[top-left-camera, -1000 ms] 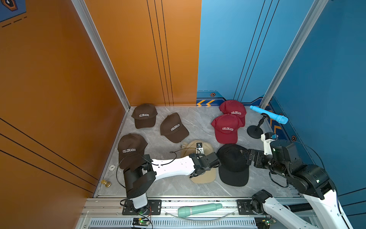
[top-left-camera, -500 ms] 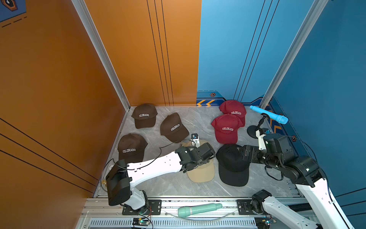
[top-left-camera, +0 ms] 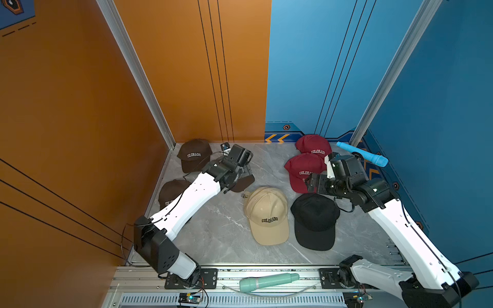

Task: Stack the baseball caps by color
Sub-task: Place the baseball cap on the baseball cap, then adjust the baseball cap at the center of the board.

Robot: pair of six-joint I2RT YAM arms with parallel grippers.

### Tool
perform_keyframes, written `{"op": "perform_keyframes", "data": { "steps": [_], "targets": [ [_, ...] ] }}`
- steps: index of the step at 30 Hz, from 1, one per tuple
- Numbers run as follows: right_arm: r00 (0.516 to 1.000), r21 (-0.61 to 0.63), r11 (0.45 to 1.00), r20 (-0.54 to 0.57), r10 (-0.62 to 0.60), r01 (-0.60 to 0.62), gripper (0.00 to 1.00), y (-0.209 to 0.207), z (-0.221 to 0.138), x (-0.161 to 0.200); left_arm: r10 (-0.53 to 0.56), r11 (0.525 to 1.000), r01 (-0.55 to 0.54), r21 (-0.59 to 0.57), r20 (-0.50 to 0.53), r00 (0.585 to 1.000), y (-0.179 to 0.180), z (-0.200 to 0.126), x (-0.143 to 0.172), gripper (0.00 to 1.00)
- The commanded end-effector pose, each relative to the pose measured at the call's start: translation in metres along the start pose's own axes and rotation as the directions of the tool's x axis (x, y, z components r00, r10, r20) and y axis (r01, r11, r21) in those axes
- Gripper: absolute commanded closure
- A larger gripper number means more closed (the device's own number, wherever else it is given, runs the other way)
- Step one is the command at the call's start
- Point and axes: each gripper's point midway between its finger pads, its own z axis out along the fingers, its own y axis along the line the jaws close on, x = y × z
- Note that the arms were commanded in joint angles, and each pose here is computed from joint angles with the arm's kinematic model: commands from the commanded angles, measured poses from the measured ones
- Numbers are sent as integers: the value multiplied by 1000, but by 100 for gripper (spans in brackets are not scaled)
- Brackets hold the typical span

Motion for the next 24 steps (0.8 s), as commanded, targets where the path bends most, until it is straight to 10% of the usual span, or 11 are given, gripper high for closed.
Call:
{"op": "perform_keyframes", "data": {
  "steps": [1, 15, 24],
  "targets": [
    [996, -38, 999, 88, -7, 10, 0, 24, 7, -34, 100, 995, -96, 36, -127, 987, -10, 29, 11, 20],
    [999, -21, 999, 46, -25, 26, 0, 45, 57, -56, 99, 985, -48, 167, -313, 944, -91, 184, 30, 24],
    [996, -45, 998, 63, 56, -53, 0, 4, 49, -89, 48, 998, -25, 66, -379, 924, -72, 213, 62, 27]
  ]
}}
